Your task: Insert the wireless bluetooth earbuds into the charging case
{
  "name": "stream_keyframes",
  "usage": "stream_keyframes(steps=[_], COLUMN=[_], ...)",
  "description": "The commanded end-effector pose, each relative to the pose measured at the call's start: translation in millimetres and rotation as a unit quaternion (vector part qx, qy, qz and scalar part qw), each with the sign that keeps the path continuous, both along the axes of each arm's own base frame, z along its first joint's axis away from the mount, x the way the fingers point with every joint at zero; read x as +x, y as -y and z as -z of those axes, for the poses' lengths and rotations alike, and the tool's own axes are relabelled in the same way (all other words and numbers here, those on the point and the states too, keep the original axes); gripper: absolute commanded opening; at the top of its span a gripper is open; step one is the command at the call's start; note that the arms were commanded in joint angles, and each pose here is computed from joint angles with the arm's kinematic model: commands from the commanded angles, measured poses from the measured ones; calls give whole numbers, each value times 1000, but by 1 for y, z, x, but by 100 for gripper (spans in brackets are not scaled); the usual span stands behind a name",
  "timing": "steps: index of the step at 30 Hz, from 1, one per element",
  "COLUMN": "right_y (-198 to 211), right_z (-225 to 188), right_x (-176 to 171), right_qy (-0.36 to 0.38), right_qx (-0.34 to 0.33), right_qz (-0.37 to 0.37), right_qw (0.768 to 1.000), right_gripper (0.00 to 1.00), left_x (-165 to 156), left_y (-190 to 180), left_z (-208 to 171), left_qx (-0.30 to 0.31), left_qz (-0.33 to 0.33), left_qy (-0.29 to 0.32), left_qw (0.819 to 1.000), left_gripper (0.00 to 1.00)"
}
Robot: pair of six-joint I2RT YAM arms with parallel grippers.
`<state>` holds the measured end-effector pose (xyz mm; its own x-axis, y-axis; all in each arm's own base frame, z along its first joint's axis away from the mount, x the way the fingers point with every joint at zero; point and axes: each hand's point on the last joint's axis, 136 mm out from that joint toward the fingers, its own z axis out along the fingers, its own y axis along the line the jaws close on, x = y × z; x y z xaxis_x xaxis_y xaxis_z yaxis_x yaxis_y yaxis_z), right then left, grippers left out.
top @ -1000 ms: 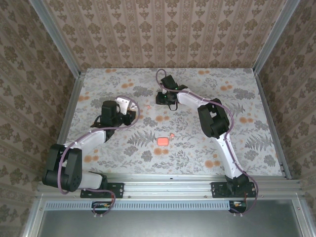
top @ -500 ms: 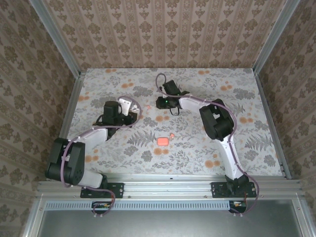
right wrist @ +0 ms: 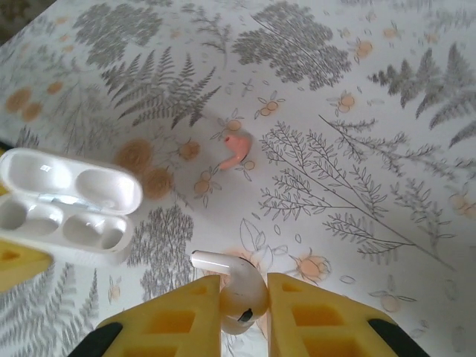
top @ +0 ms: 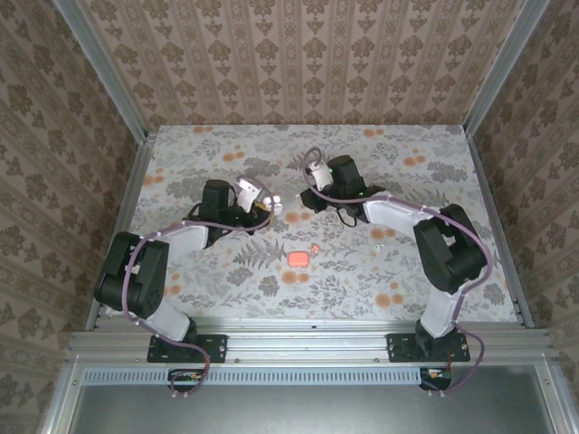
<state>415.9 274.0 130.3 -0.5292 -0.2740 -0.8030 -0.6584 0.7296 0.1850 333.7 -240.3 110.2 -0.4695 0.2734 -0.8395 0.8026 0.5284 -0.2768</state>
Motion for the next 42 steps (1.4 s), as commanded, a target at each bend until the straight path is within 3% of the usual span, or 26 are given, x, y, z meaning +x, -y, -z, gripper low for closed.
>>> stream_keyframes(steps=[1, 8, 18, 31, 42], right_y=[-1, 7, -9, -24, -29], right_z=[-32, -49, -48, -48, -40], right_x=[-19, -56, -72, -76, -75], right_qy=[104, 214, 315, 343, 341], right_qx=[-26, -97, -186, -192, -178], right_qz=[-88, -190, -248, -256, -255], right_qw=[990, 953, 897, 883, 887], right_gripper=[19, 18, 18, 18, 18], left_x=[-12, -27, -45, -47, -47], left_y=[20, 36, 50, 52, 57], left_z=[-17, -21, -27, -35, -50], left_qx=[-36, -38, -29, -34, -63], left_qz=[82, 155, 211, 213, 217], left_qy=[32, 51, 77, 83, 95], left_qw=[995, 986, 974, 973, 969], left_gripper=[8, 8, 8, 8, 8])
